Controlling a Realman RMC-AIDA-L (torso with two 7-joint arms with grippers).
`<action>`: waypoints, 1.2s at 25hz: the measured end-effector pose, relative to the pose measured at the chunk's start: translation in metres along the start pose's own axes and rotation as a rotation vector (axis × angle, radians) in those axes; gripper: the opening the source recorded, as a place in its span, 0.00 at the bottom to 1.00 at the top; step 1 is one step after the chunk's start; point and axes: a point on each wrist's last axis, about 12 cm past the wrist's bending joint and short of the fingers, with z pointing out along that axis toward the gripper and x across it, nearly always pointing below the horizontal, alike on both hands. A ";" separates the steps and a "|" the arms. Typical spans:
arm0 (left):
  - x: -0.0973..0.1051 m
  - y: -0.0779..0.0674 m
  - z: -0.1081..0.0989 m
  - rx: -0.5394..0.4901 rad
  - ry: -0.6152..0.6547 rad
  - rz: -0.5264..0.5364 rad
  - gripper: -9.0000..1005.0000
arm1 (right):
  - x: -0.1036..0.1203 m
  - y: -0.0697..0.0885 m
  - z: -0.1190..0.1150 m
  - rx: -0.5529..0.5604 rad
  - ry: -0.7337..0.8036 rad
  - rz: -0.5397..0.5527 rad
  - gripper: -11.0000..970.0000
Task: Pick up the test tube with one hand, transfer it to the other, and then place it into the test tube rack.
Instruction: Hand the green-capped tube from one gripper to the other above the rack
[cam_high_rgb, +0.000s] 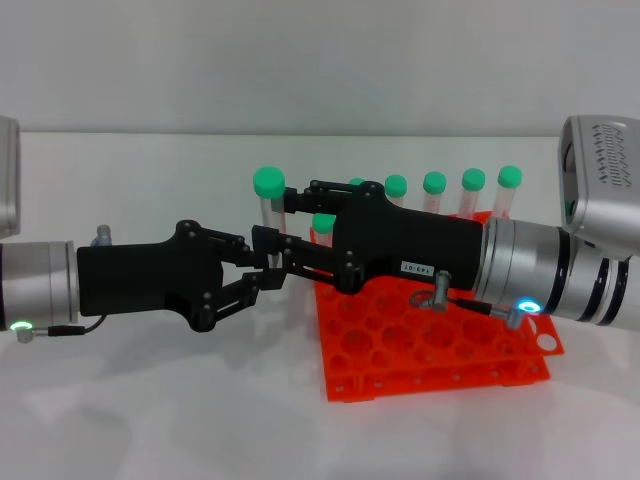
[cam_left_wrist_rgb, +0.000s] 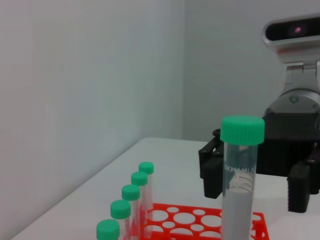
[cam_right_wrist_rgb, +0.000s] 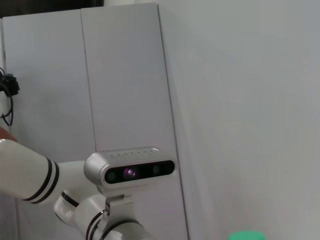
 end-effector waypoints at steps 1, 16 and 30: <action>0.000 0.000 0.000 0.002 0.002 0.000 0.28 | 0.000 0.000 0.000 0.003 0.002 -0.001 0.51; 0.000 0.000 0.001 0.015 0.016 0.000 0.29 | -0.001 -0.003 0.004 0.034 0.009 -0.029 0.47; 0.002 -0.001 -0.001 0.008 0.016 -0.003 0.31 | 0.001 -0.001 0.004 0.037 0.016 -0.032 0.22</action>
